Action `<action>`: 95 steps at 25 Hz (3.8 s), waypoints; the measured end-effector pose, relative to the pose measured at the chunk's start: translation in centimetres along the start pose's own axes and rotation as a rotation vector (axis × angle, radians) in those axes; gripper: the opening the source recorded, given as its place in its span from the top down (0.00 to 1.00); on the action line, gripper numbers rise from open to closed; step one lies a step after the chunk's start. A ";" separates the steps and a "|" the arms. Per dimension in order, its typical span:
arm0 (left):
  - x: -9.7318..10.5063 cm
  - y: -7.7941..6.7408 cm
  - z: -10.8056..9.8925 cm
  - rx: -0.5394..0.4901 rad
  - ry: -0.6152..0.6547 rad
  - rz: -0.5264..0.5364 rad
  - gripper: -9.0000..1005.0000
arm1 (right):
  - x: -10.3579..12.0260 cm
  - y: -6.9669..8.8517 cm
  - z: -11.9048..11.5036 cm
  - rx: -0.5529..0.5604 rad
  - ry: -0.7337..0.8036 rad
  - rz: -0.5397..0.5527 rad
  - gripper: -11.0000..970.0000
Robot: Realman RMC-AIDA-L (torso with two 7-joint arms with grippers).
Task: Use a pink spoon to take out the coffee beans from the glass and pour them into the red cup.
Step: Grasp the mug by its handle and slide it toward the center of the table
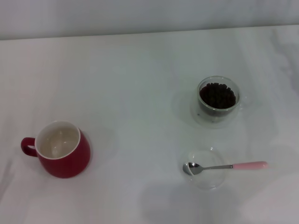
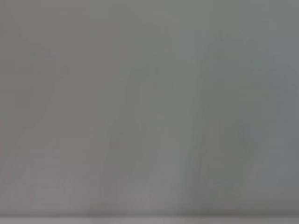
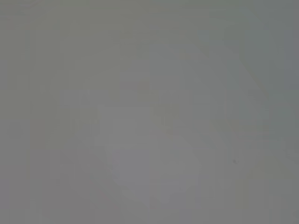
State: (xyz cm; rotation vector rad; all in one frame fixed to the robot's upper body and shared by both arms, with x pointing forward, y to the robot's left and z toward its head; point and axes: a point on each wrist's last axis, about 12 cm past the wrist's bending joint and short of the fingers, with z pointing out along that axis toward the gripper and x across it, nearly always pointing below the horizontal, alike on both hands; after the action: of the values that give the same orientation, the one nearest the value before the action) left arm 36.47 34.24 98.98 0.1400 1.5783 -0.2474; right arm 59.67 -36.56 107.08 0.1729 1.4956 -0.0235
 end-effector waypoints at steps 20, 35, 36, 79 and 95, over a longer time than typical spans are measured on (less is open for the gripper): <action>0.9 0.0 4.9 0.198 0.178 0.100 0.20 | -0.1 0.8 0.4 -0.018 -0.009 0.017 0.10; 1.0 -0.4 7.9 0.233 0.219 0.147 0.24 | -0.2 1.1 0.5 -0.024 -0.014 0.020 0.10; 1.0 -0.5 8.1 0.238 0.216 0.153 0.24 | -0.2 1.1 0.4 -0.024 -0.014 0.020 0.10; 0.1 -9.1 17.2 0.412 0.156 0.328 0.88 | 0.0 1.4 0.4 -0.028 -0.008 0.028 0.10; 0.5 -9.4 16.8 0.452 0.164 0.380 0.88 | 0.1 1.6 0.4 -0.031 -0.005 0.034 0.10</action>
State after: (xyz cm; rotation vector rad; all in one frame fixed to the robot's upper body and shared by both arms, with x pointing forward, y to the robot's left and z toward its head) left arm 50.47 21.04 99.03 0.8204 1.6008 -0.2955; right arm 60.30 -35.04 107.21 0.1730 1.4868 0.0272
